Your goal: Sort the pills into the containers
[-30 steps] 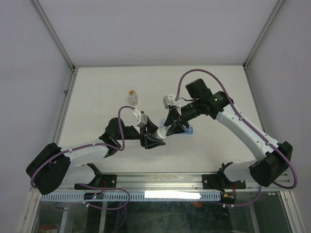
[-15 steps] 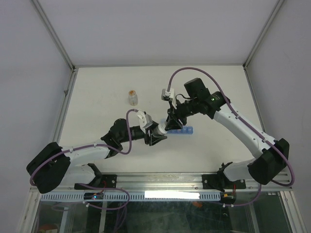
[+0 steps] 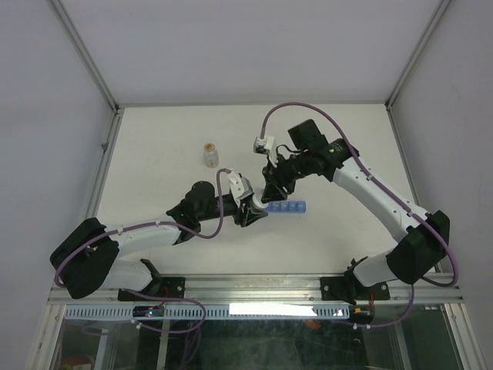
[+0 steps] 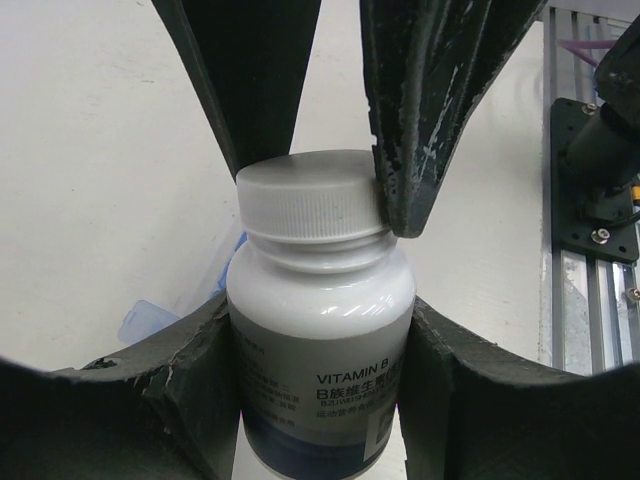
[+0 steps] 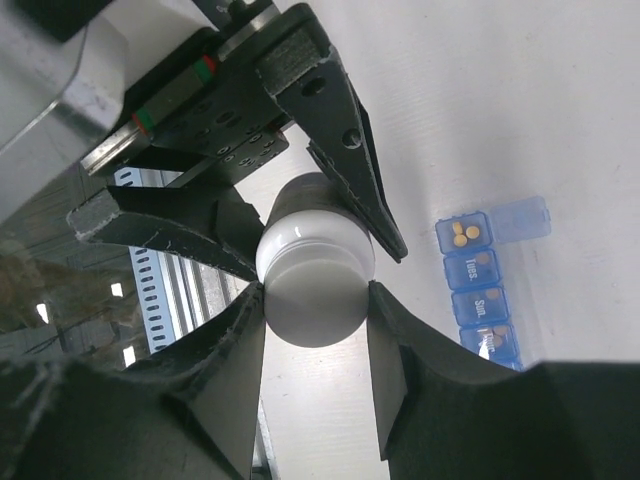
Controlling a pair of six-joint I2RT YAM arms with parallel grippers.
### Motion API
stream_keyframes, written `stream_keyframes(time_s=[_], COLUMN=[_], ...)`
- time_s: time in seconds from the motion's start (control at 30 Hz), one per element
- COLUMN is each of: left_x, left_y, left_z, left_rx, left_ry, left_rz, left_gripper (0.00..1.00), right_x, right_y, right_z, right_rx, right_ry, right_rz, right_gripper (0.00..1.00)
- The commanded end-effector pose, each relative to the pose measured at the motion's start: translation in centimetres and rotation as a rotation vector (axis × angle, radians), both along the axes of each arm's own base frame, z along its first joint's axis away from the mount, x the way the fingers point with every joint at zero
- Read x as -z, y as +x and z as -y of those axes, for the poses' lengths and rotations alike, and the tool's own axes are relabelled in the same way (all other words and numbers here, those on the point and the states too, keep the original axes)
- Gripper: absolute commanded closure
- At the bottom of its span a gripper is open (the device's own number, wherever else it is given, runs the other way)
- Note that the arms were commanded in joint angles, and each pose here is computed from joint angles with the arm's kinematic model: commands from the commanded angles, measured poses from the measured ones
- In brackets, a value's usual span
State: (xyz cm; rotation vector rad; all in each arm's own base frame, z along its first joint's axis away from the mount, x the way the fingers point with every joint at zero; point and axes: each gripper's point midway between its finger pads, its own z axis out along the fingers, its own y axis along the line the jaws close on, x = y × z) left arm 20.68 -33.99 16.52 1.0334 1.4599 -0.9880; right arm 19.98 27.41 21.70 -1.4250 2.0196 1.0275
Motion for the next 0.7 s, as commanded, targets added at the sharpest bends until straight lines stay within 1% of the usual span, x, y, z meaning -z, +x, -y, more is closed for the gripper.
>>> stream_keyframes(time_s=[0.0, 0.13, 0.23, 0.27, 0.33, 0.43, 0.67], left_x=[-6.6, -6.0, -5.6, -5.4, -5.2, -5.1, -5.7], left_y=[3.0, 3.6, 3.5, 3.4, 2.8, 1.5, -0.9], left_z=[0.9, 0.9, 0.8, 0.8, 0.9, 1.3, 1.9], left_rx=[-0.097, -0.118, -0.112, -0.104, -0.073, 0.02, 0.196], left_ry=[-0.119, -0.082, -0.064, -0.06, -0.06, -0.079, -0.1], left_rz=[0.17, 0.162, 0.154, 0.15, 0.14, 0.102, 0.012], left_gripper=[1.0, 1.0, 1.0, 1.0, 1.0, 1.0, 1.0], right_x=[-0.5, 0.5, 0.3, 0.1, -0.6, -0.9, -1.3], right_y=[-1.6, 0.3, 0.9, 0.7, -0.5, -1.8, -3.1], right_z=[-1.1, -0.5, -0.1, -0.1, -0.3, -0.1, 0.9], right_rx=[0.014, 0.114, 0.123, 0.103, 0.008, -0.097, -0.299], right_ry=[0.0, -0.073, -0.096, -0.086, -0.039, 0.002, 0.03], right_rz=[-0.09, -0.059, -0.007, 0.005, 0.02, 0.059, 0.212], right_gripper=[1.0, 1.0, 1.0, 1.0, 1.0, 1.0, 1.0])
